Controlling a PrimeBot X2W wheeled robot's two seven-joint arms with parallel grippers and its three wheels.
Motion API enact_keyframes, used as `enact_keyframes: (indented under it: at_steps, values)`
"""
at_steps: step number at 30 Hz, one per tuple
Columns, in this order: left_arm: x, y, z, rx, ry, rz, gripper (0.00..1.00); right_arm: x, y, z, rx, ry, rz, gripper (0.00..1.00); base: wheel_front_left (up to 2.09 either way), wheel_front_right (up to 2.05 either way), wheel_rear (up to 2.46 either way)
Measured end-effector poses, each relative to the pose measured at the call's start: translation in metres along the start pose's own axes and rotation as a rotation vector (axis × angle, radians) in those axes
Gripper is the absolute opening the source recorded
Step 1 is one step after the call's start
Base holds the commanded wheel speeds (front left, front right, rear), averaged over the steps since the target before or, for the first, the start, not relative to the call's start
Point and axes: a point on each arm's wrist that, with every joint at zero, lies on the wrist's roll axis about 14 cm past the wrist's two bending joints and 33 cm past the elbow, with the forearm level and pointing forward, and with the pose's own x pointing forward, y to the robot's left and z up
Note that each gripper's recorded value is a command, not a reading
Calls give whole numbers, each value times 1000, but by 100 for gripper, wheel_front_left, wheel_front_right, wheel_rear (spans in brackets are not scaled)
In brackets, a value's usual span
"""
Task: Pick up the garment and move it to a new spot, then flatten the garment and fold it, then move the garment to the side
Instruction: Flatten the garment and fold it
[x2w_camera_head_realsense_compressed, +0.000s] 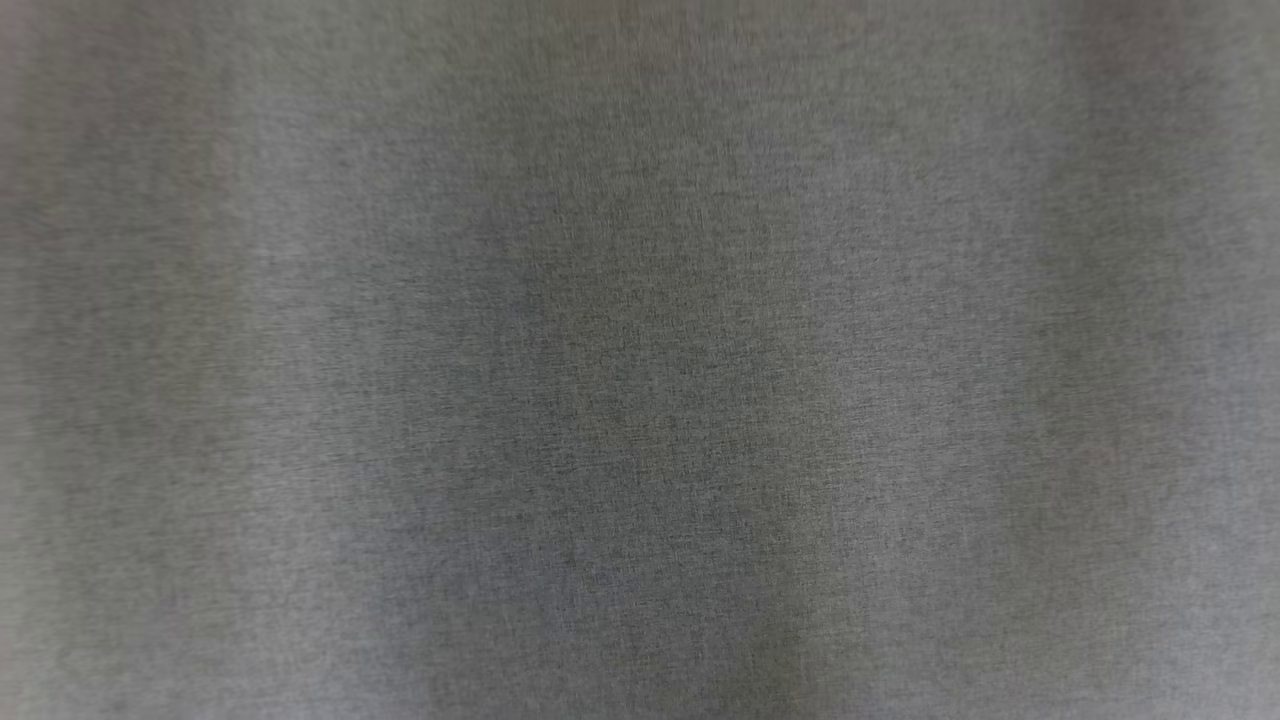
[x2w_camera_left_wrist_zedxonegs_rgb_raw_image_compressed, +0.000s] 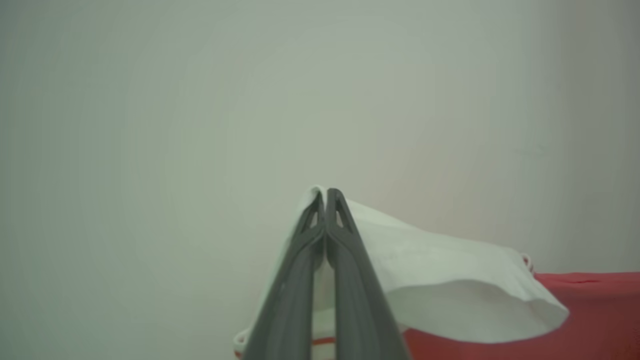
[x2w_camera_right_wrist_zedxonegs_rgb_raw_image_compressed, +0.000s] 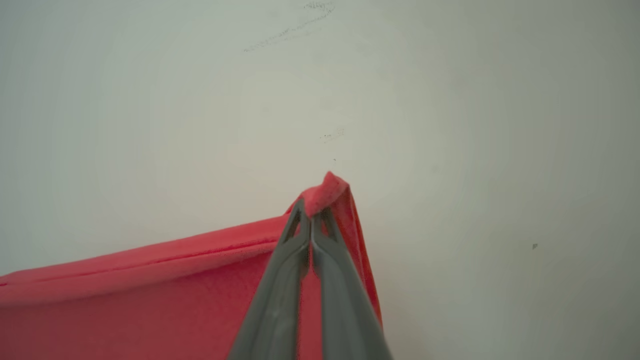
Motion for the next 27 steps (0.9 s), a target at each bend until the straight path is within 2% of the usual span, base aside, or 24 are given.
enact_keyframes:
  at_steps: [6,11,21,27]
  values:
    - [21,8,0,5,-42,21,0,21,-2,-2,-64,-14,-6,0,0,0,0]
    - [25,10,-20,-1,-18,27,0,29,-6,-6,-77,-23,-17,0,0,0,0]
    - [14,23,-71,-50,41,68,0,26,-15,-49,-78,46,-24,0,0,0,0]
    - [-12,11,-109,-68,84,32,0,-3,-21,-92,-31,118,-8,0,0,0,0]
